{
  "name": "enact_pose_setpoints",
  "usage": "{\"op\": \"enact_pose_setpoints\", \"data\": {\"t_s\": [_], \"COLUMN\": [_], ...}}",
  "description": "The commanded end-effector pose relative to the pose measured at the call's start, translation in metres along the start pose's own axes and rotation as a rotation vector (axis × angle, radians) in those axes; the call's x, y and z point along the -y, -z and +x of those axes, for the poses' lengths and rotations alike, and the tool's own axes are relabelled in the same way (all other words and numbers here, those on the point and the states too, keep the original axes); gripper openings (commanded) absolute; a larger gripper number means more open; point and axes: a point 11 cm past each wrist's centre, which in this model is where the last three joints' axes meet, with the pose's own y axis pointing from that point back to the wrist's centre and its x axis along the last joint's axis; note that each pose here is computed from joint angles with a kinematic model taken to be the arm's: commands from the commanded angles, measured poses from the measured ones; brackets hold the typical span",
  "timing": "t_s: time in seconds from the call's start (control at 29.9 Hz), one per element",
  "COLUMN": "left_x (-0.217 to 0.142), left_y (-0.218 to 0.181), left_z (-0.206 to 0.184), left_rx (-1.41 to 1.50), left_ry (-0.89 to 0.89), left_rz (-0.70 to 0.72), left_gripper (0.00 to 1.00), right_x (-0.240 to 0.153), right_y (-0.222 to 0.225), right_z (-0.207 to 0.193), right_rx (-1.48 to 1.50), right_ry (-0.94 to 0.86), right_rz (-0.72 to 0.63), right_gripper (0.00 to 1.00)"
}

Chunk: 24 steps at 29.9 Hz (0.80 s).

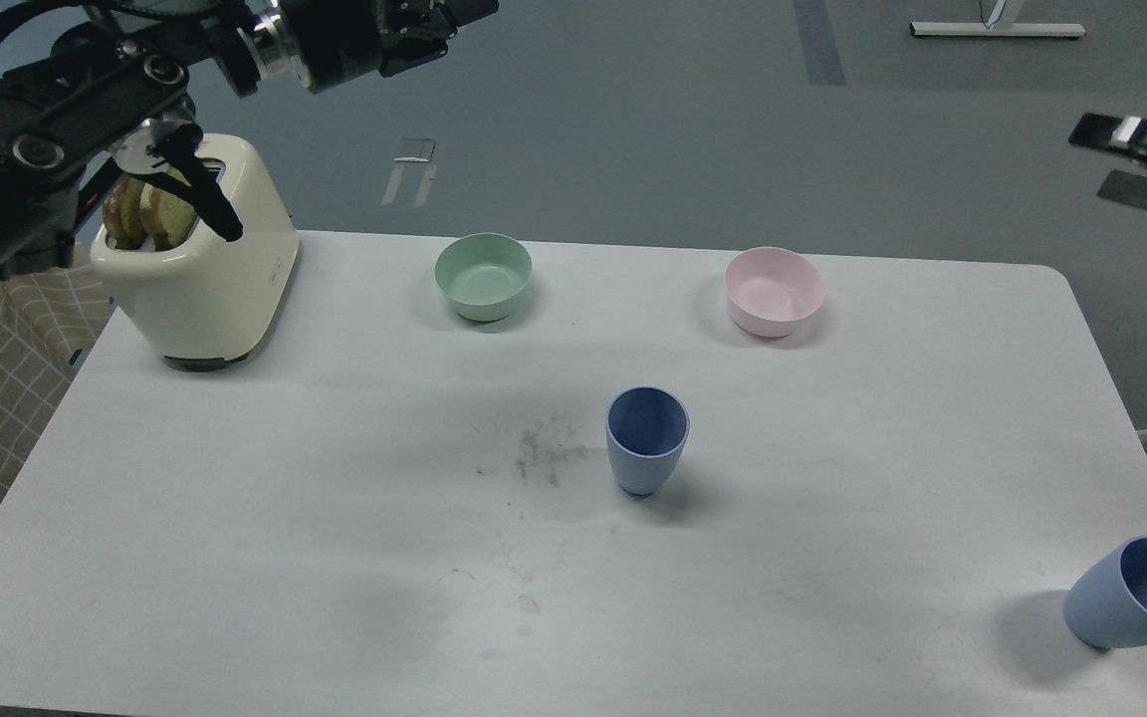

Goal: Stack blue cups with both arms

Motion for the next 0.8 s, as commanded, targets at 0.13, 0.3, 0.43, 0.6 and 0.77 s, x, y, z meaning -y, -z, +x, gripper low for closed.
{"op": "enact_pose_setpoints", "data": {"t_s": [0.13, 0.3, 0.43, 0.6, 0.77], "left_x": [0.004, 0.009, 0.014, 0.018, 0.016], "left_y": [0.009, 0.022, 0.024, 0.025, 0.031], "left_z": [-0.010, -0.026, -0.035, -0.040, -0.044], "left_rx": [-0.027, -0.064, -0.075, -0.083, -0.084], "left_ry": [0.013, 0.035, 0.051, 0.061, 0.067], "left_rz": [0.002, 0.008, 0.003, 0.000, 0.011], "left_gripper": [0.95, 0.95, 0.96, 0.95, 0.96], "right_x": [-0.049, -0.071, -0.090, -0.103, -0.105], "right_y": [-0.037, -0.052, -0.072, -0.086, -0.089], "right_z": [-0.064, -0.085, -0.106, -0.122, -0.126], "right_rx": [-0.142, -0.237, -0.258, -0.308, -0.307], "right_ry": [0.235, 0.353, 0.447, 0.541, 0.553], "right_rz": [-0.216, -0.317, -0.399, -0.456, -0.463], "right_gripper": [1.00, 1.00, 1.00, 1.00, 1.00]}}
